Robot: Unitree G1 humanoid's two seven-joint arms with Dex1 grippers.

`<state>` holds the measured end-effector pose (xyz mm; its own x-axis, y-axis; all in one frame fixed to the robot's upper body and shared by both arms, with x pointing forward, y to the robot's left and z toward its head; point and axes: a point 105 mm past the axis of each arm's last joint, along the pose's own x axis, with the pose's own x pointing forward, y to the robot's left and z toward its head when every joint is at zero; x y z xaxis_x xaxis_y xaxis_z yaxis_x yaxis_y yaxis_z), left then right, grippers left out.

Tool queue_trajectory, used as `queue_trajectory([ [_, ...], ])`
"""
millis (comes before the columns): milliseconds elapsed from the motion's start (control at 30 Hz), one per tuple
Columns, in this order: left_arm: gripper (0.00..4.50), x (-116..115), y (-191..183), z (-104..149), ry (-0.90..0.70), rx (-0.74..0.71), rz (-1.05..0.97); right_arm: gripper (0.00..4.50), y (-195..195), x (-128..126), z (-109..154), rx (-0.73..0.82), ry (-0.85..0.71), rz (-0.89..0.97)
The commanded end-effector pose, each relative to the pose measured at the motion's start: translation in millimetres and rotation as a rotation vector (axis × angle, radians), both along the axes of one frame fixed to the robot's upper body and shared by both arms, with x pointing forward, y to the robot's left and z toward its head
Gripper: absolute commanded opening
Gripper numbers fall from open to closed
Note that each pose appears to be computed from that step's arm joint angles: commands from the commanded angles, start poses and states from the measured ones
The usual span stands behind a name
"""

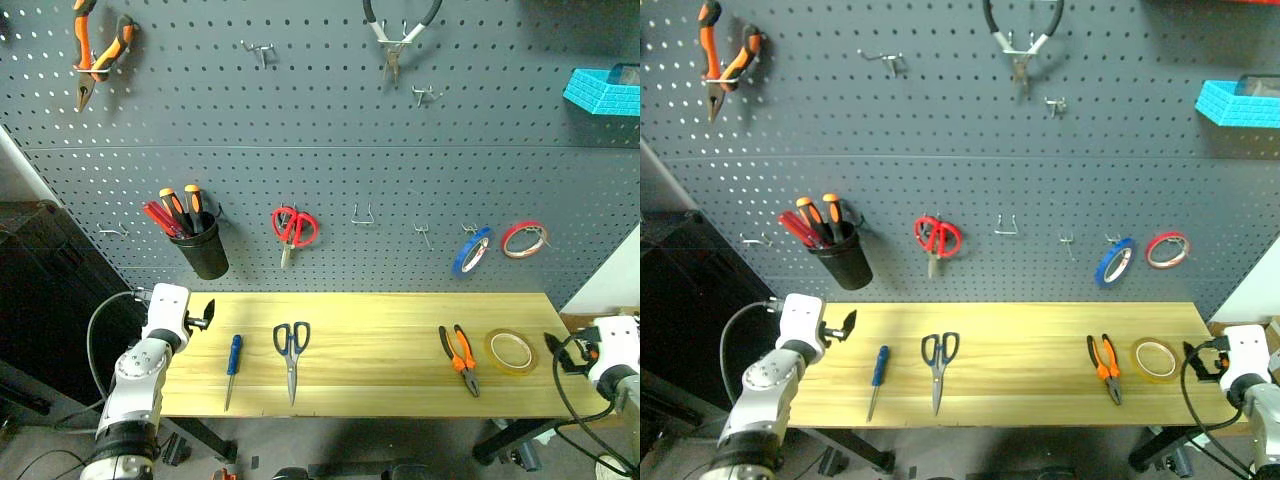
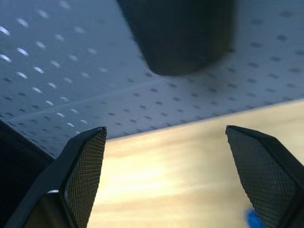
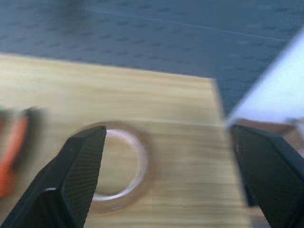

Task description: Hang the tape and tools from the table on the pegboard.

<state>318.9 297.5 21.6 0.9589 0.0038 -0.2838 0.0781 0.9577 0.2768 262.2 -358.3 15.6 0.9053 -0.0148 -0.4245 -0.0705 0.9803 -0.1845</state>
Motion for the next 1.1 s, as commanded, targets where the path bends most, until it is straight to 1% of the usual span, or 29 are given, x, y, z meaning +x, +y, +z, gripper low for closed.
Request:
queue_trajectory([
  [33,4.24,0,-32,22,-0.043,-0.006,-0.138,4.5,32,4,12,0.043,0.013,0.092],
  [100,4.24,-4,-53,26,-0.036,-0.024,-0.218,4.5,44,1,11,0.049,0.051,0.114],
  [200,4.24,-14,-91,33,0.002,-0.037,-0.412,4.5,58,-2,8,0.039,0.108,0.145],
  [300,4.24,-22,-124,46,-0.019,0.008,-0.609,4.5,64,0,6,0.026,0.164,0.154],
  [433,4.24,-24,-165,65,-0.07,0.104,-0.836,4.5,57,15,2,0.014,0.217,0.126],
  [533,4.24,-39,-196,80,-0.024,0.04,-1.037,4.5,48,31,-1,0.01,0.248,0.101],
  [600,4.24,-44,-203,85,-0.007,0.016,-1.092,4.5,45,36,-2,0.005,0.259,0.095],
  [733,4.24,-51,-217,98,-0.032,0.04,-1.185,4.5,36,50,-8,-0.001,0.3,0.081],
  [833,4.24,-49,-218,103,-0.041,0.036,-1.186,4.5,33,58,-18,-0.006,0.37,0.108],
  [967,4.24,-50,-213,103,-0.033,0.051,-1.182,4.5,27,61,-26,0.002,0.438,0.098],
  [1067,4.29,-51,-211,102,-0.03,0.057,-1.182,3.89,22,60,-32,-0.03,0.489,0.103],
  [1100,4.29,-52,-211,102,-0.029,0.059,-1.184,3.6,22,59,-33,-0.029,0.504,0.11],
])
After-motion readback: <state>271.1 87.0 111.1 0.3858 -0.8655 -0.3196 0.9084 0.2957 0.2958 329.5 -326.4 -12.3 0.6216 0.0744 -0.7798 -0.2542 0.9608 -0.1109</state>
